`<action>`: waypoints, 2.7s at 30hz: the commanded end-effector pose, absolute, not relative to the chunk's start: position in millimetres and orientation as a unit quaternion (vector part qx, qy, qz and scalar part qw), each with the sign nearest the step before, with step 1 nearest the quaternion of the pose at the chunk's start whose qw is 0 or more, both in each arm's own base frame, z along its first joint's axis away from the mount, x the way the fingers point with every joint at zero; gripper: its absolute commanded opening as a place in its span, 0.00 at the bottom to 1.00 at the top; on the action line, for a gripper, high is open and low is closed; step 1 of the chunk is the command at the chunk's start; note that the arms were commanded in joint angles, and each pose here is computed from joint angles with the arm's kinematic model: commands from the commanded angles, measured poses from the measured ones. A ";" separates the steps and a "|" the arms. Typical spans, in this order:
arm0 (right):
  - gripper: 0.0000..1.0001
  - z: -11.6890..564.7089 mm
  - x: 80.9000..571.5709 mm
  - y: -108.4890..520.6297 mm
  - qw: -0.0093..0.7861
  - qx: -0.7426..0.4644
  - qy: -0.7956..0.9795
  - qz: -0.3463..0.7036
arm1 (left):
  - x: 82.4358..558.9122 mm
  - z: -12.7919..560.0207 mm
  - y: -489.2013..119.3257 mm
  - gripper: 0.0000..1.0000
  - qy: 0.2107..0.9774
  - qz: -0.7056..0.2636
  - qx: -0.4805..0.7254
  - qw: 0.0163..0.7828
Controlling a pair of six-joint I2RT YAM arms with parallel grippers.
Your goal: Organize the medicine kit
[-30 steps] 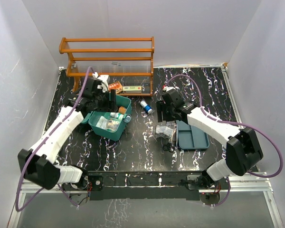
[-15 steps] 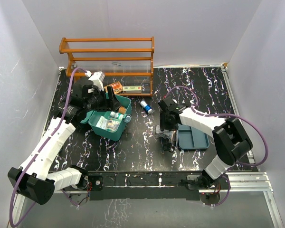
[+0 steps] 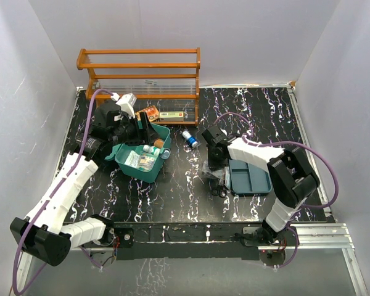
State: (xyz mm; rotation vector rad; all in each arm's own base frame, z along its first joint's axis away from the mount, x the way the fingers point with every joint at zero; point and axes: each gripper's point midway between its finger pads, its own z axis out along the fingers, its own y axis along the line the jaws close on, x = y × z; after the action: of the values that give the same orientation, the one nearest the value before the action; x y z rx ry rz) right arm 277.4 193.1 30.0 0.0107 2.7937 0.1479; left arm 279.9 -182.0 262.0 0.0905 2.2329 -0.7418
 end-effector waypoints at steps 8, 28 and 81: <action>0.00 93.2 303.5 228.9 0.247 -0.067 0.957 0.138 | 278.9 267.6 -209.1 0.68 0.861 -0.359 0.064 0.355; 0.00 252.6 289.6 300.9 0.399 -0.349 0.775 0.345 | 286.9 272.8 -255.7 0.77 0.850 -0.462 0.084 0.237; 0.51 262.6 318.4 298.4 0.446 -0.320 0.795 0.258 | 263.7 231.7 -224.0 0.05 0.885 -0.410 0.118 0.185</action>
State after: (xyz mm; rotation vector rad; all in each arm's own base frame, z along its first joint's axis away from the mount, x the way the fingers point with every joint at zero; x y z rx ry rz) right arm 302.7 309.0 214.5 -0.9208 2.0682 0.7088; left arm 269.0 -246.0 214.0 0.2909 2.5487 -1.2708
